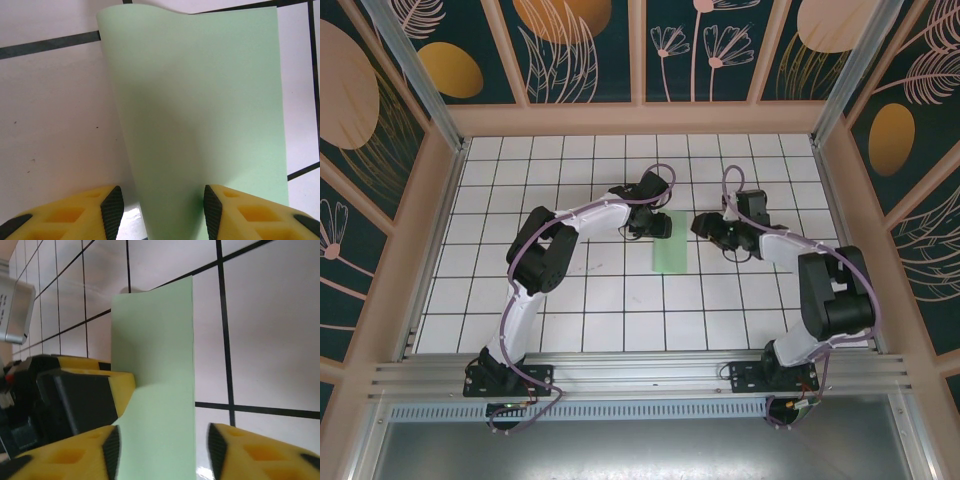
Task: Fold a paper plane with a square sheet of paper (fold left side to right side)
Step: First fold in half a square sheet of paper at the center of the table, then hold the square sheet of paper at the center of the table.
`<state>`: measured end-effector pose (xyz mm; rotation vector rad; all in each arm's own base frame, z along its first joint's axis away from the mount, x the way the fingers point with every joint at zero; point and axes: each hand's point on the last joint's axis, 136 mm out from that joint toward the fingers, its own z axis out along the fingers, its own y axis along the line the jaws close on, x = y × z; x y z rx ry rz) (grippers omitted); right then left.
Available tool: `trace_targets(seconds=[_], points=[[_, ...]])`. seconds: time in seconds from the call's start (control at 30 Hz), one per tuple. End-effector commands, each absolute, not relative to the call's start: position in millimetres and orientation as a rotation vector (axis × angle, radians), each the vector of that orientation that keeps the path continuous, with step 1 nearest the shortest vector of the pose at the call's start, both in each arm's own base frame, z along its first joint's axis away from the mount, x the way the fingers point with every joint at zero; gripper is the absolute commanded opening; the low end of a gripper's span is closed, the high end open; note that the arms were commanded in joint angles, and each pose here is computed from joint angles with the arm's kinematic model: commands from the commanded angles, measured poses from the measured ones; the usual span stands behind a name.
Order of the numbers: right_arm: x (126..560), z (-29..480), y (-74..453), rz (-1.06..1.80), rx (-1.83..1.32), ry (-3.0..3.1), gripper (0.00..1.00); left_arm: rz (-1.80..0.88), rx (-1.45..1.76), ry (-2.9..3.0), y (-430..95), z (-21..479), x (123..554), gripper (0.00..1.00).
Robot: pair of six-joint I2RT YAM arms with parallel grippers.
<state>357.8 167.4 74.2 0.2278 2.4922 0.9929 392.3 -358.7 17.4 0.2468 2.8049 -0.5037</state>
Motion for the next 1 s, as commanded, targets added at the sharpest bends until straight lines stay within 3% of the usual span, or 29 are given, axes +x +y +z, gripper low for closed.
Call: trace_targets(seconds=[0.0,0.13,0.23,0.97], points=[[361,75,180,1.019,0.191,2.513,0.39,-0.459,0.293,2.875,-360,-28,380,0.50],[362,66,190,1.019,0.174,2.554,0.21,-0.458,0.289,2.877,-360,-29,379,0.50],[363,59,196,1.004,0.160,2.582,0.13,-0.454,0.290,2.877,-359,-29,380,0.50],[351,7,192,0.810,0.162,2.794,0.12,-0.460,0.290,2.873,-361,-27,380,0.50]])
